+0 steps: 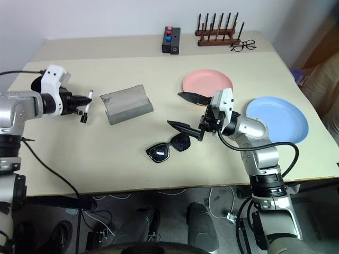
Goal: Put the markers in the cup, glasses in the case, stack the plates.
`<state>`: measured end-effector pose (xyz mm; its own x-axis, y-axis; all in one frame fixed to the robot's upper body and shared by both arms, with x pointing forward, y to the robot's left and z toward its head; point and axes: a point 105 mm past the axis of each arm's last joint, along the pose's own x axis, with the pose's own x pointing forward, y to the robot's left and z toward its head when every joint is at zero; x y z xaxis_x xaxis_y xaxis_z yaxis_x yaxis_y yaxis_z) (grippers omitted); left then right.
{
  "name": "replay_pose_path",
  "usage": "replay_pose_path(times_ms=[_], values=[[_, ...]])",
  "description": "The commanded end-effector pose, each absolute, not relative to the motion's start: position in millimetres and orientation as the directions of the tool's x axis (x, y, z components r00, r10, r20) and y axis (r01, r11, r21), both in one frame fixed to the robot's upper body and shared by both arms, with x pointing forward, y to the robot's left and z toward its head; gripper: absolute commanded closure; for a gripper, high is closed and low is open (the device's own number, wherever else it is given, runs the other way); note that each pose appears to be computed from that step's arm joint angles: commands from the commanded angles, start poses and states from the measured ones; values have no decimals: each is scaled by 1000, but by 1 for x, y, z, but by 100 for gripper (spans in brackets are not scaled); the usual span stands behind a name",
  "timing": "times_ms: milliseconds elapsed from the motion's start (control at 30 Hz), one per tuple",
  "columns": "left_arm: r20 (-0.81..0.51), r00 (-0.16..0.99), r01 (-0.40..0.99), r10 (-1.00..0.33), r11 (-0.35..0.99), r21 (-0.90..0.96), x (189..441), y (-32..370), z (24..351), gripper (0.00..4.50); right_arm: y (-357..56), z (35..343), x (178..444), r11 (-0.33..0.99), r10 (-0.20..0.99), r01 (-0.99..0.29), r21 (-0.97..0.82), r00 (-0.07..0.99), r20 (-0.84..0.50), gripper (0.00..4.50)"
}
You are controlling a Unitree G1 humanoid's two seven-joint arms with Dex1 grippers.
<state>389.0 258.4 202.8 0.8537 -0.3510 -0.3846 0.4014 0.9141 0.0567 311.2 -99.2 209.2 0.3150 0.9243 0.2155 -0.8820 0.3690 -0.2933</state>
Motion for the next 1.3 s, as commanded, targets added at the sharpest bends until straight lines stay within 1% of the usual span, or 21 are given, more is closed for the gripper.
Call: replay_pose_path(times_ms=[33, 67, 133, 200, 367, 467, 600, 667, 733, 833, 933, 1133, 1300], values=[[-105, 925, 378, -366, 912, 158, 397, 264, 256, 446, -106, 229, 315, 420, 897, -848, -324, 335, 288, 0], [-23, 929, 365, -368, 910, 196, 398, 264, 268, 446, -106, 229, 315, 418, 898, -849, -323, 333, 287, 0], [75, 919, 361, -388, 902, 236, 399, 262, 282, 446, -106, 229, 315, 416, 899, -851, -322, 332, 284, 0], [187, 893, 366, -409, 902, 229, 398, 260, 301, 446, -107, 229, 316, 420, 897, -851, -314, 337, 287, 0], [343, 853, 318, -394, 913, 256, 393, 271, 328, 446, -108, 232, 318, 440, 884, -846, -301, 349, 312, 0], [399, 852, 248, -338, 933, 261, 390, 287, 336, 446, -111, 236, 320, 451, 872, -848, -278, 354, 337, 0], [506, 834, 116, -218, 967, 225, 376, 328, 349, 446, -112, 245, 310, 412, 876, -871, -266, 299, 379, 0], [519, 836, 81, -177, 976, 202, 373, 342, 347, 446, -109, 244, 306, 389, 884, -881, -268, 275, 378, 0], [518, 839, 69, -167, 977, 204, 371, 350, 343, 446, -106, 242, 305, 382, 892, -880, -283, 270, 362, 0], [524, 836, 66, -165, 977, 202, 371, 353, 340, 446, -105, 240, 306, 385, 893, -877, -287, 276, 356, 0], [531, 838, 42, -125, 985, 165, 369, 364, 330, 446, -105, 240, 307, 387, 894, -876, -288, 279, 351, 0], [497, 864, 38, -78, 995, 90, 367, 376, 293, 446, -106, 237, 307, 384, 902, -873, -300, 284, 326, 0], [497, 867, -15, -33, 996, 91, 366, 381, 282, 446, -107, 237, 307, 389, 900, -871, -299, 290, 324, 0]])
